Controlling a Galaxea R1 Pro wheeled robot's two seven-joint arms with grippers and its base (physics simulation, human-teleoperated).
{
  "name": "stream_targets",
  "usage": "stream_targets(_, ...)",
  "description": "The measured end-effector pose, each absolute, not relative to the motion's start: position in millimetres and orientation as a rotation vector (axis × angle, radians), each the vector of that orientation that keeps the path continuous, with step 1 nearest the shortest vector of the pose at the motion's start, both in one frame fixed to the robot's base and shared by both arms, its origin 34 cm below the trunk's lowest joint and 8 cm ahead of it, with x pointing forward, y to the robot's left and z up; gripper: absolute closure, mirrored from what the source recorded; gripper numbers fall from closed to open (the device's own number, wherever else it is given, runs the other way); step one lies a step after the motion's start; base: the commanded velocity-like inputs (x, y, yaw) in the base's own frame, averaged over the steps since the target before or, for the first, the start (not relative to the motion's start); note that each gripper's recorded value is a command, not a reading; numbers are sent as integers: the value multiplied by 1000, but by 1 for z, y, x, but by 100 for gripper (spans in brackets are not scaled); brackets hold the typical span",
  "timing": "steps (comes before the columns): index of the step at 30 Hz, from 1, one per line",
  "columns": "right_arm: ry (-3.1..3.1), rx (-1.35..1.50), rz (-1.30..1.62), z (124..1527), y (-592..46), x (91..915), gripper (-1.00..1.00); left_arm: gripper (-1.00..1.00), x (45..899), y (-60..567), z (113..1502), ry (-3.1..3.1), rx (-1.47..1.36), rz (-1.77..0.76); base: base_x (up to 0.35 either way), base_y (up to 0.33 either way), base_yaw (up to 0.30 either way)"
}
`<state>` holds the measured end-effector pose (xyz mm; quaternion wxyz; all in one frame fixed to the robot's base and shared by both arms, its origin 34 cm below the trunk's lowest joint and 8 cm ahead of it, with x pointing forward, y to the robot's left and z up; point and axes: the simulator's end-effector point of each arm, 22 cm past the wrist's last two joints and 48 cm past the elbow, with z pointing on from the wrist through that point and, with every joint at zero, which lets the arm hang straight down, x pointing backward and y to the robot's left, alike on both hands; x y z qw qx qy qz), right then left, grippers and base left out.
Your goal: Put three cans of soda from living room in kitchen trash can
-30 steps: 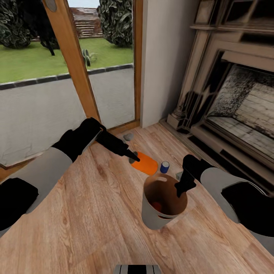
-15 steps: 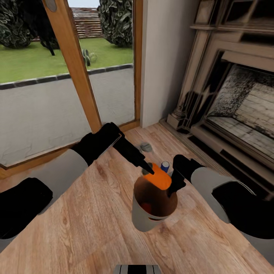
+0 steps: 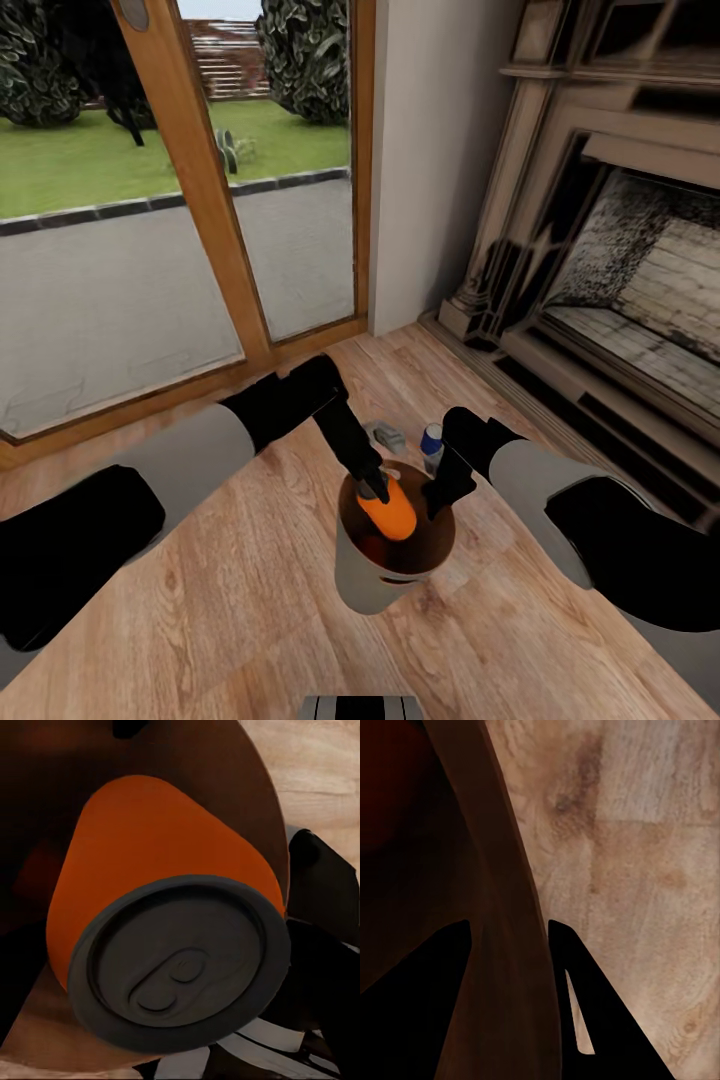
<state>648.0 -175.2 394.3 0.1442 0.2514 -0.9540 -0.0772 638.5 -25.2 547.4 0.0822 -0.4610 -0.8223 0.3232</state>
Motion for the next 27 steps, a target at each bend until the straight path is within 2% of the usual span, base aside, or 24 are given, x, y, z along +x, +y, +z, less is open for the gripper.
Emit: stream_targets(27,-2736,766,-238,397,-155,646,100,100,630,-23,506,-2503,-1437,774,0,0,0)
